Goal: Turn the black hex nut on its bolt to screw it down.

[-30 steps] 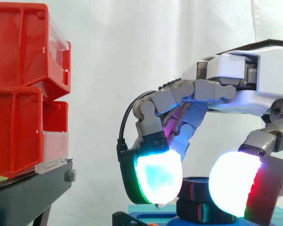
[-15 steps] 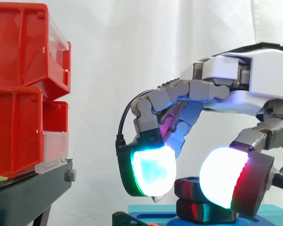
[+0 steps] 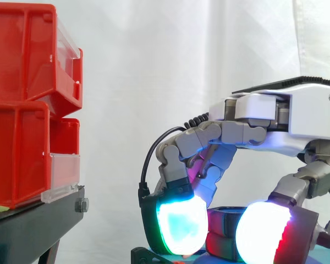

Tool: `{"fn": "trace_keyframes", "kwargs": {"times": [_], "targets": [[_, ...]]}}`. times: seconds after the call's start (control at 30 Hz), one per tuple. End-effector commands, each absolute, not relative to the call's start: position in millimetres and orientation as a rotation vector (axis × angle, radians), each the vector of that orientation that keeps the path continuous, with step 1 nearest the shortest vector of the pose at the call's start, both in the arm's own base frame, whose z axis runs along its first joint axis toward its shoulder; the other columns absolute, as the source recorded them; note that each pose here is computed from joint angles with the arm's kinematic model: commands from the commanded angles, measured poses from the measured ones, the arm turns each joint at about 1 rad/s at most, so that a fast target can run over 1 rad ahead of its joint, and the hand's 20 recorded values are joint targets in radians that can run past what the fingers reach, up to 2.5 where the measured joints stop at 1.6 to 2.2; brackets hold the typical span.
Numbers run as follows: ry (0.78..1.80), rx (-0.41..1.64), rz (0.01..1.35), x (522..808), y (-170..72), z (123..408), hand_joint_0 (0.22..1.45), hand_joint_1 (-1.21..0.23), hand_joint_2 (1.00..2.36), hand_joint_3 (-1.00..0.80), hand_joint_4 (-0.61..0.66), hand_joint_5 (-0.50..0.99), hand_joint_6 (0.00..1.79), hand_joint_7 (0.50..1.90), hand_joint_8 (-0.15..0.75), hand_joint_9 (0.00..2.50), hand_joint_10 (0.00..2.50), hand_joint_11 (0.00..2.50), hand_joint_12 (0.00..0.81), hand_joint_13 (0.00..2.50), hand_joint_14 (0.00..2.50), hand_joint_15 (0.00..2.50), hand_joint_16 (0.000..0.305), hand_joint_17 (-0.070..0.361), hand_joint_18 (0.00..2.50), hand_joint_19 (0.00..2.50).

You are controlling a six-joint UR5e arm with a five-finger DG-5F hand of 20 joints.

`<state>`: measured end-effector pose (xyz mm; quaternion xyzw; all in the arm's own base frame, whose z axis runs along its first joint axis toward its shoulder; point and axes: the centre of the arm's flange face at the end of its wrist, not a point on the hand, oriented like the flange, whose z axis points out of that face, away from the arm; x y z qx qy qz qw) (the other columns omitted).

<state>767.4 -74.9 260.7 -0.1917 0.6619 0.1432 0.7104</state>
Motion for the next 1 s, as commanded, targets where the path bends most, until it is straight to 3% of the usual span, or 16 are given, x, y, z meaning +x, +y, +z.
{"fn": "trace_keyframes", "kwargs": {"times": [0.0, 0.33, 0.6, 0.97], "targets": [[1.46, -0.43, 0.321, 768.3, -75.3, 260.1, 0.52, -0.5, 1.0, -0.5, 0.26, -0.04, 0.51, 1.31, 0.302, 1.06, 0.01, 0.34, 0.32, 0.88, 0.01, 0.24, 0.038, 0.086, 0.77, 0.35], [1.469, -0.427, 0.321, 767.0, -78.7, 259.2, 0.53, -0.45, 1.0, -0.5, 0.24, -0.04, 0.53, 1.31, 0.301, 1.07, 0.01, 0.36, 0.318, 0.88, 0.01, 0.23, 0.038, 0.085, 0.78, 0.35], [1.474, -0.425, 0.318, 766.6, -81.1, 257.8, 0.56, -0.55, 1.0, -0.5, 0.23, -0.05, 0.54, 1.3, 0.293, 1.07, 0.01, 0.37, 0.311, 0.88, 0.01, 0.23, 0.036, 0.082, 0.76, 0.37], [1.474, -0.434, 0.327, 764.8, -85.3, 257.0, 0.55, -0.54, 1.0, -0.5, 0.24, -0.05, 0.55, 1.28, 0.298, 1.07, 0.01, 0.37, 0.311, 0.89, 0.01, 0.24, 0.036, 0.082, 0.77, 0.37]]}}
